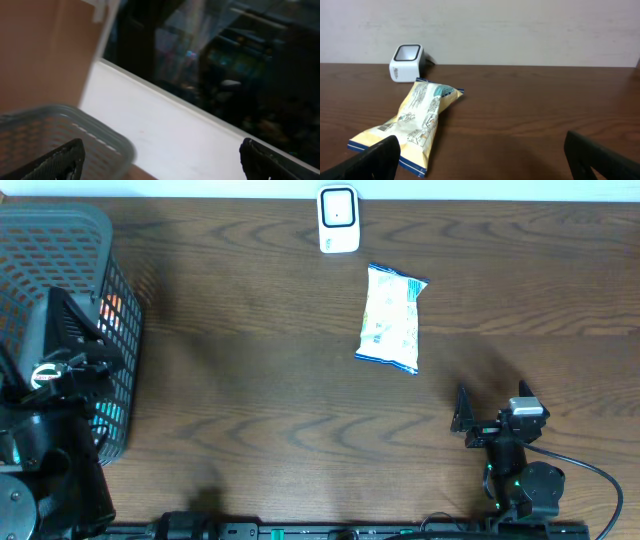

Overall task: Scan the item barcode
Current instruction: 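Return the left gripper to the basket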

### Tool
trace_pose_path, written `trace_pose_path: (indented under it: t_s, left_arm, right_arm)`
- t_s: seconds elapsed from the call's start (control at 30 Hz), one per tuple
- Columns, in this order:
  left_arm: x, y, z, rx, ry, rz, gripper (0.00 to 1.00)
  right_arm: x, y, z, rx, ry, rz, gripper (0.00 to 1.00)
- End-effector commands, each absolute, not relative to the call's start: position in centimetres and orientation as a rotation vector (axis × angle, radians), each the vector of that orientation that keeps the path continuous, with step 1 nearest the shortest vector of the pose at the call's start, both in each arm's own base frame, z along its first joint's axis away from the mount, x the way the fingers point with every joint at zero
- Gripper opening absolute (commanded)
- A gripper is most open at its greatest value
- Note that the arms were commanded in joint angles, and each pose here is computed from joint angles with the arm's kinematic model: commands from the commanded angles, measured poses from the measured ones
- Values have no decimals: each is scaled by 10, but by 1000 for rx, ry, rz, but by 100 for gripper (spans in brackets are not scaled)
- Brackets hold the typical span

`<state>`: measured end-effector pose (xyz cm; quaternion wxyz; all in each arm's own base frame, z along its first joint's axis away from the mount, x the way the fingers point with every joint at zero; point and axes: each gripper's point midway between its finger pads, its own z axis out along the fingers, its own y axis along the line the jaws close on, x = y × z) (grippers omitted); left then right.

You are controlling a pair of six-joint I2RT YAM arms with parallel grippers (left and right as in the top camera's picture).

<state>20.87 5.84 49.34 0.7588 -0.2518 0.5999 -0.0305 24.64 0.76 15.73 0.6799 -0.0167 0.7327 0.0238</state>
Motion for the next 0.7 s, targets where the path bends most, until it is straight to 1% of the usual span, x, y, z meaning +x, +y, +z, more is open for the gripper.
trace_pose_path:
  t_s: [0.0, 0.17, 0.27, 0.43, 0.53, 0.67]
  left_arm:
    - [206, 77, 499, -537, 1299, 139, 98]
    - [209, 99, 508, -558, 1320, 375, 98]
    - [222, 109, 508, -575, 1407, 502, 98]
    - [241, 142, 508, -694, 1522, 718, 98]
    - [252, 169, 498, -765, 1620, 826, 98]
    - [251, 209, 472, -953, 1677, 853, 98]
  right_arm:
    - [246, 8, 156, -48, 1648, 41, 99]
    - [246, 8, 156, -48, 1648, 41, 99]
    - [246, 8, 156, -48, 1648, 41, 99]
    - [246, 8, 156, -48, 1648, 41, 99]
    - [246, 8, 156, -48, 1648, 41, 99]
    - [246, 8, 156, -48, 1648, 41, 99]
